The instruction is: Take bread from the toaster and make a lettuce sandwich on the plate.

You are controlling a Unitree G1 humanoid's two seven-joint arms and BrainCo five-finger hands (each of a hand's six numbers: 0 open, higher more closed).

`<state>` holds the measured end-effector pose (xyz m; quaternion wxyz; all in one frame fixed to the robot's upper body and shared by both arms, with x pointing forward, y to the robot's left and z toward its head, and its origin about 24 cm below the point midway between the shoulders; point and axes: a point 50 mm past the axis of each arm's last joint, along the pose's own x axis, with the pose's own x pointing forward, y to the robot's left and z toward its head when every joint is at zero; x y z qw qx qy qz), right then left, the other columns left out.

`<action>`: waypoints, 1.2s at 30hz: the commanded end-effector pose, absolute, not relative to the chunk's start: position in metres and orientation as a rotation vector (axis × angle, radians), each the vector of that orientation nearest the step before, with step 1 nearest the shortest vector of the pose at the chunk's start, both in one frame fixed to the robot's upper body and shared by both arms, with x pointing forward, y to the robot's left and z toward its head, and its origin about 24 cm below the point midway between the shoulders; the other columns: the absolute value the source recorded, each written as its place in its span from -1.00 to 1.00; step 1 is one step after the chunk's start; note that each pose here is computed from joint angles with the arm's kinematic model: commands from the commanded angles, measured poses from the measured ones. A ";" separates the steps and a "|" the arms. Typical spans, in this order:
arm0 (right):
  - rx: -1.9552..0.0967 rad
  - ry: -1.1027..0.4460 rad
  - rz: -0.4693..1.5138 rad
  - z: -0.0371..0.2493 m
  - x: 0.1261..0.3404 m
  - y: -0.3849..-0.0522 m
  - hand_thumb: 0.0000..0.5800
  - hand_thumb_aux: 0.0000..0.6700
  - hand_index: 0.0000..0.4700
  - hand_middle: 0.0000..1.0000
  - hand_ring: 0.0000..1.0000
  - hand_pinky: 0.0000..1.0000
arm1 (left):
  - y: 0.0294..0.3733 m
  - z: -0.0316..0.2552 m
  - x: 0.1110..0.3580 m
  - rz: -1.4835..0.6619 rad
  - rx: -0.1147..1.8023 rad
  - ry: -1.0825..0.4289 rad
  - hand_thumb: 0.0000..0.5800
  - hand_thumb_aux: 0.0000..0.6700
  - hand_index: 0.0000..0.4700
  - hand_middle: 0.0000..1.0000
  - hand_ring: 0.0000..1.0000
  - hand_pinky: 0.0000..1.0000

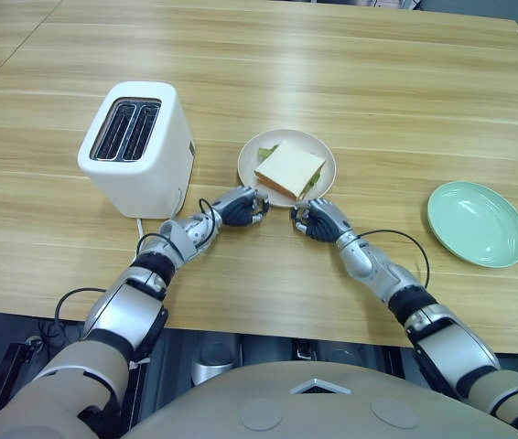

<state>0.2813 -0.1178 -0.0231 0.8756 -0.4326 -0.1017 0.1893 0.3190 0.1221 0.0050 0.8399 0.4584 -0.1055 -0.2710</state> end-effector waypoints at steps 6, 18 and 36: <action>-0.868 -0.252 0.100 -0.007 0.307 -0.129 1.00 1.00 0.96 0.81 0.81 0.81 | 0.124 0.024 0.333 -0.311 0.698 -0.259 0.61 0.12 0.10 0.17 0.17 0.17; -0.471 -0.544 -0.174 0.054 0.301 -0.171 -1.00 -1.00 -1.00 -1.00 -1.00 -1.00 | 0.143 0.081 0.312 -0.265 -0.002 -0.638 -1.00 -1.00 -1.00 -1.00 -1.00 -1.00; -0.244 -0.612 -0.054 0.071 0.267 -0.154 -1.00 -1.00 -1.00 -1.00 -1.00 -1.00 | 0.146 0.086 0.276 -0.270 0.024 -0.686 -1.00 -1.00 -1.00 -1.00 -1.00 -1.00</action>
